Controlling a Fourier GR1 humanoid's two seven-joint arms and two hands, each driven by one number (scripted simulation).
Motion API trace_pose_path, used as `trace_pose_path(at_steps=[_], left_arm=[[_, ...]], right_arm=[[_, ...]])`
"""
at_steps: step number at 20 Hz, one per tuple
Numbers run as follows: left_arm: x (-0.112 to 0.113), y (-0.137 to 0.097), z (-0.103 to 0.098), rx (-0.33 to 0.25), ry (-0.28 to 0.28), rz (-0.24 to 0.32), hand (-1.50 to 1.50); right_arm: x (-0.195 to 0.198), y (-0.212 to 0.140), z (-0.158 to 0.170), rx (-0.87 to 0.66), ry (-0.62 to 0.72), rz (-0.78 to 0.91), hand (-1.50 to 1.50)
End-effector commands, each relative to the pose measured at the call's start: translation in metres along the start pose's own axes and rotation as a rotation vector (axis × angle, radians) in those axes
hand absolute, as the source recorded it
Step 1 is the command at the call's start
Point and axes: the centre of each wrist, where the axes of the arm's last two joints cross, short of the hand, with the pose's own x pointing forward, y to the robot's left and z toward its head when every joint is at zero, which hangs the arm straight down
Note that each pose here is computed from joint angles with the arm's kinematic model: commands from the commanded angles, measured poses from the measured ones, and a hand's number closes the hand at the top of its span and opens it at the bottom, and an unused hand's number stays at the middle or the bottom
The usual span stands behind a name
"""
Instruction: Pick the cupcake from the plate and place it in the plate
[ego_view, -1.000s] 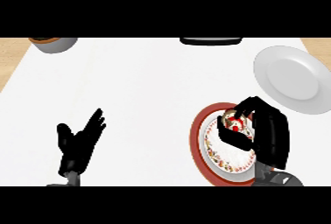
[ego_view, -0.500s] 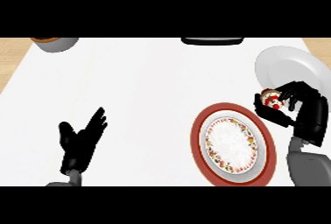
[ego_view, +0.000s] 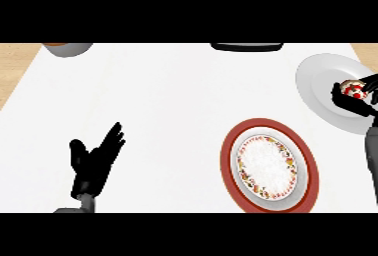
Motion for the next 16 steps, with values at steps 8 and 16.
trace_pose_path(at_steps=[8, 16], left_arm=[[0.016, -0.003, -0.017, -0.026, -0.009, 0.001, 0.00], [0.008, -0.017, -0.003, -0.070, -0.030, -0.013, 0.00]], right_arm=[[-0.039, -0.028, -0.054, -0.035, 0.012, 0.008, 1.50], [-0.065, -0.036, -0.040, 0.262, 0.232, 0.197, -1.50]])
